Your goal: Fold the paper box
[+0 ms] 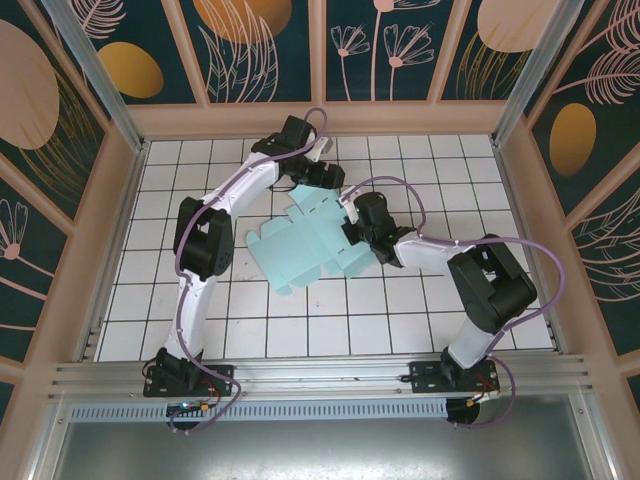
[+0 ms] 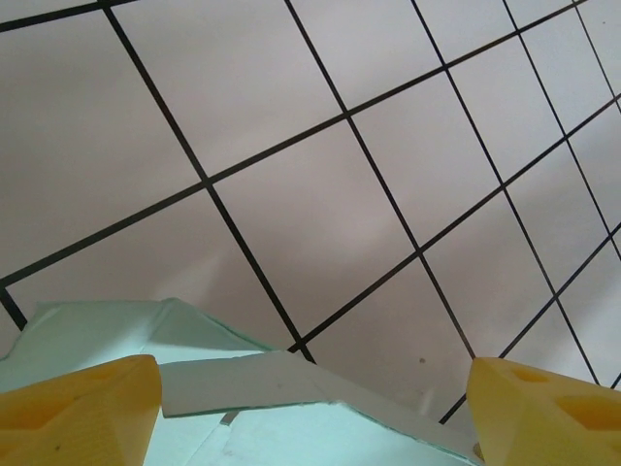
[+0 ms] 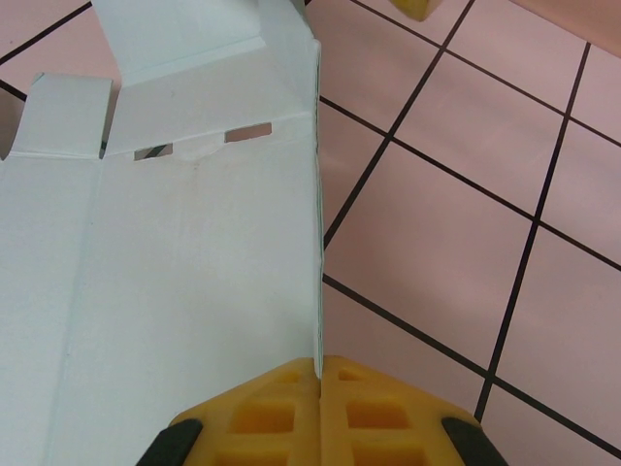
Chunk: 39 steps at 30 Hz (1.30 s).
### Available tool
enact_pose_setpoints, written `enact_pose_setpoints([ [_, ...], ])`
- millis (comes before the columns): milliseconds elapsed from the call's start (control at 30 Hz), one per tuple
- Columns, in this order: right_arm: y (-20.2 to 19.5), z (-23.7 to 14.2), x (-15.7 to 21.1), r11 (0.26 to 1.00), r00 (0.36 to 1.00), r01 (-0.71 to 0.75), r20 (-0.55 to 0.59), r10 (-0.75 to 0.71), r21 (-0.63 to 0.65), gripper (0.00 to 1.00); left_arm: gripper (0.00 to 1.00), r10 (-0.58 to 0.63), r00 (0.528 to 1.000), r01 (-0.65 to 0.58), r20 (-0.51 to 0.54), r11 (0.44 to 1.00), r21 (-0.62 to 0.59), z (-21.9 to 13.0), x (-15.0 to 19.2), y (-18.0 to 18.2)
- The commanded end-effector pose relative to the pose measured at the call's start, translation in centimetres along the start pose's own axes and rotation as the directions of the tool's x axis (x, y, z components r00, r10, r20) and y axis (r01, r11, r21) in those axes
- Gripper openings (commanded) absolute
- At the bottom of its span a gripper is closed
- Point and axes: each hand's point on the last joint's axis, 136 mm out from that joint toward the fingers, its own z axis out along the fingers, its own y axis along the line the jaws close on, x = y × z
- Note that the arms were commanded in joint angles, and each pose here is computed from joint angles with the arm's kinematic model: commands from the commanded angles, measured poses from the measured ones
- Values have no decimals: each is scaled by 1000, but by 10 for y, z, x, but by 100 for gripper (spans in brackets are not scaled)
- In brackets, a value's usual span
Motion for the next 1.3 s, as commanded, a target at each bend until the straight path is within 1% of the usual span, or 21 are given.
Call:
enact_pose_setpoints([
  [0,7,-4,-17,999,999,24,36,-23,-30,0,81,68,996,-69,58,997,17,-2,-14,-5],
  [67,8,-4,-17,999,999,25,36,-24,-30,0,81,74,996,-75,53,997,9,-1,-13,-3],
  [200,6,-4,-18,999,999,23,39,-22,-24,0,79,47,999,-46,-19,998,31,13,0,1],
  [267,6,-4,-17,999,999,21,37,-20,-25,0,79,37,999,-35,-31,999,39,18,3,2],
  [433,3,-3,-15,1000,999,20,28,-20,-7,0,71,29,998,-25,-47,997,72,14,8,-5],
  [567,0,-3,-14,1000,1000,17,23,-17,9,0,70,21,997,-12,-73,994,112,11,22,-12],
  [733,-1,-2,-12,1000,1000,15,15,-15,18,0,65,-17,998,25,-59,992,123,2,31,-16],
  [833,-1,-2,-14,1000,1000,18,17,-19,23,0,62,-60,996,71,-68,982,173,3,34,-24],
  [1000,1,3,-9,996,997,73,-24,-72,58,0,54,-137,989,144,-50,969,202,3,26,-30],
  [1133,2,3,-7,994,996,83,-30,-81,74,0,52,-182,982,187,-42,960,206,3,23,-32],
  [1267,0,2,-9,992,996,87,-27,-85,87,0,49,-251,967,254,-40,950,183,6,26,-26],
])
